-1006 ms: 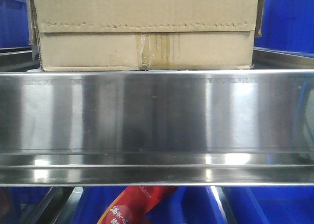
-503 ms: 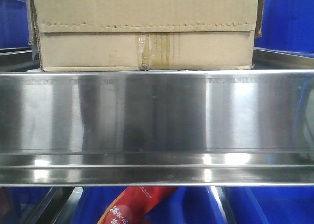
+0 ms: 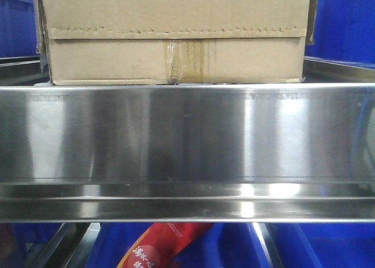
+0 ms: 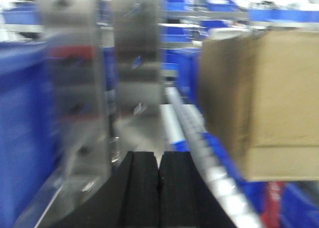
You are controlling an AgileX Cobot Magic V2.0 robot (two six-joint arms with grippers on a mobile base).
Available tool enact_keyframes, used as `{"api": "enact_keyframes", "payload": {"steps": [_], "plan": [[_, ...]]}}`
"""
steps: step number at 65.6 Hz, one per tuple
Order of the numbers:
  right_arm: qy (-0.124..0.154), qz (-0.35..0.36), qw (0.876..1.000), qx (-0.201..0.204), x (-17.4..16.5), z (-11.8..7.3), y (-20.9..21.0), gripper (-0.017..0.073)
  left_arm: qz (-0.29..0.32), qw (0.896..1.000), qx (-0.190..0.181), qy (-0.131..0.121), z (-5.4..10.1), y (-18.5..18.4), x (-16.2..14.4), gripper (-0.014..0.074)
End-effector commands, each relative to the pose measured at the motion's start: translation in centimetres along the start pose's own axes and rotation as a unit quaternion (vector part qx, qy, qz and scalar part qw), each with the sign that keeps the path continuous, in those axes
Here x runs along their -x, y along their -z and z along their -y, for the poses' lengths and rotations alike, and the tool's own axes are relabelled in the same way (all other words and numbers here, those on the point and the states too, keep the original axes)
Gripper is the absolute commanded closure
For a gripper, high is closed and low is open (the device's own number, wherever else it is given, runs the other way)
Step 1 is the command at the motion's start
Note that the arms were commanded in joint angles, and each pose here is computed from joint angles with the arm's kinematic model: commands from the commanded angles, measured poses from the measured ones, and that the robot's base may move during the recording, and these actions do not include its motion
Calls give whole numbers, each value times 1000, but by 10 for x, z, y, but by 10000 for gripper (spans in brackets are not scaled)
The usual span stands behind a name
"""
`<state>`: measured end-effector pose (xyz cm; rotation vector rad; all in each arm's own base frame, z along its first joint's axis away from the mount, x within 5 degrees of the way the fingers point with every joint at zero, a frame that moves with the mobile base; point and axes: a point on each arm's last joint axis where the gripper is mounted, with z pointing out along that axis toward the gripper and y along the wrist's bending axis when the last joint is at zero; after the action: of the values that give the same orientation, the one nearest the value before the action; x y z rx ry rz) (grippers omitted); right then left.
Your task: Stack two boxes on right shelf middle
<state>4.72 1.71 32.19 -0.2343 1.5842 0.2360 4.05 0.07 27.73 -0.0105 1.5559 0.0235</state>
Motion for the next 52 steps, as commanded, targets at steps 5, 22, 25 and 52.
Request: {"api": "enact_keyframes", "payload": {"steps": [5, 22, 25, 52], "plan": [[4, 11, 1000, -5, 1, 1, 1, 713, -2, 1000, 18, 4, -1, -6, -34, 704], [4, 12, 1000, -6, 1, 1, 1, 713, 17, 1000, 4, 5, 0, -15, -68, 704], [4, 12, 1000, -6, 1, 1, 1, 713, 4, 1000, -4, 5, 1, -15, -70, 704], [4, 12, 1000, -5, 1, 1, 1, 713, 8, 1000, -21, 5, 3, -15, -69, 704]]}}
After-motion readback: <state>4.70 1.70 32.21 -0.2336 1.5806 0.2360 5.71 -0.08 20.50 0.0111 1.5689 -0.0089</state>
